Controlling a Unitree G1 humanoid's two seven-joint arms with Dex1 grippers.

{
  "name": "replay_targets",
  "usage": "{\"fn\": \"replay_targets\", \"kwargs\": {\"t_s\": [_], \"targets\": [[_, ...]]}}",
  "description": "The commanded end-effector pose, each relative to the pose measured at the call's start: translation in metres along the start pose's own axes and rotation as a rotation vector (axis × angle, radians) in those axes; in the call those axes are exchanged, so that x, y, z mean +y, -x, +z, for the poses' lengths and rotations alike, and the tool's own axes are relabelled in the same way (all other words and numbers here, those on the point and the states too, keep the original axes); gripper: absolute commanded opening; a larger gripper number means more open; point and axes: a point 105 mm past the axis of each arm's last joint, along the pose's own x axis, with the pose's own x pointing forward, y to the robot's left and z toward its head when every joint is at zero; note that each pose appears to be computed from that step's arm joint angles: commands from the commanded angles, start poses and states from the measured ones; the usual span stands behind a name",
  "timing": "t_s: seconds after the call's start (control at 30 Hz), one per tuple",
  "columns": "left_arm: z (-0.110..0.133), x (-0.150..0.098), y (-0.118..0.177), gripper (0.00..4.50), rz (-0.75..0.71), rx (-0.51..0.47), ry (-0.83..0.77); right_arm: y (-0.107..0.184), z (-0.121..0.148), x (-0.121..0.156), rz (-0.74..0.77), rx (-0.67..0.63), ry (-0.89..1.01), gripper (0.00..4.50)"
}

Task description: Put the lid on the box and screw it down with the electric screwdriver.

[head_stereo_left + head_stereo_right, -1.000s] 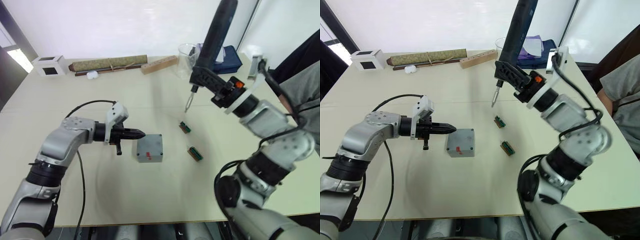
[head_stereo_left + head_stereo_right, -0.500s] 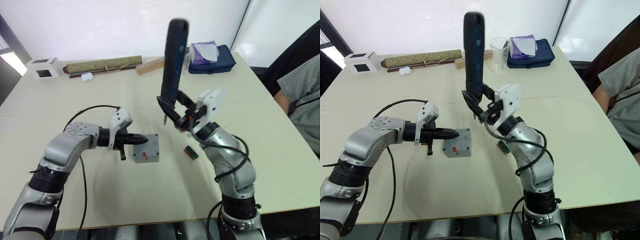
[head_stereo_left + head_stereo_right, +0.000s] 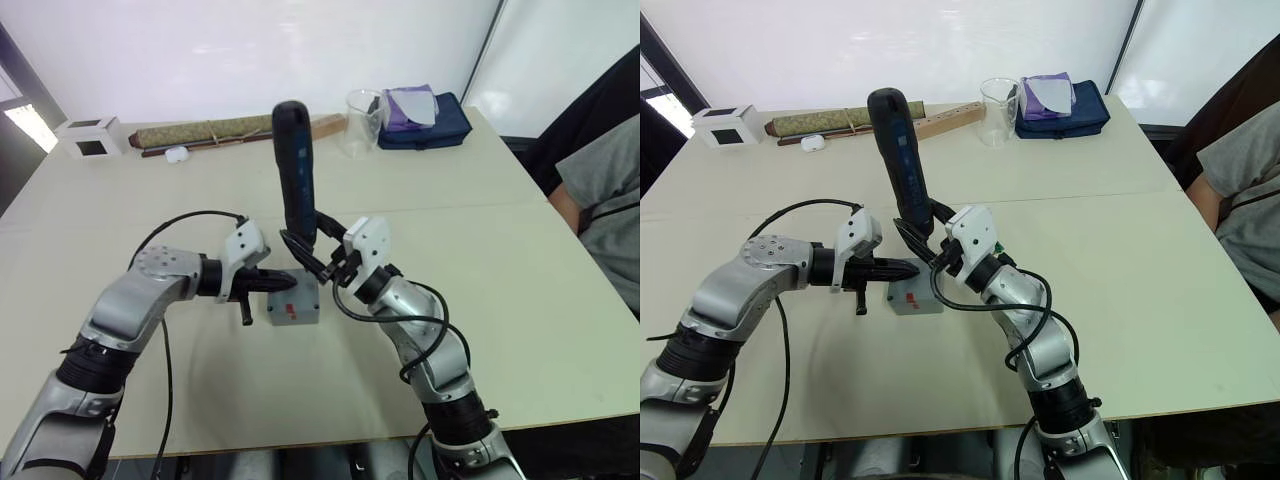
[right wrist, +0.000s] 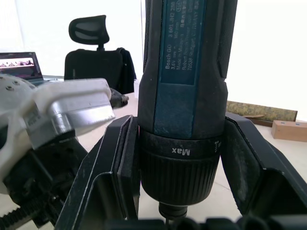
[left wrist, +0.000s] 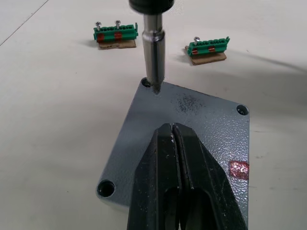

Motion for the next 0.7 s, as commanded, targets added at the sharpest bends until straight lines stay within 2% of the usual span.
{"fn": "replay_targets", "kwargs": {"t_s": [0.03,0.7], "targets": [[-0.011,0.000,0.001,0.00,0.013,0.055,0.017,-0.003,0.020,0.003,0.011,-0.097,0.052,2.15],[-0.013,-0.004,-0.003,0.00,-0.011,0.068,0.013,0.004,0.007,-0.009,-0.016,-0.051,0.080,2.15]]}}
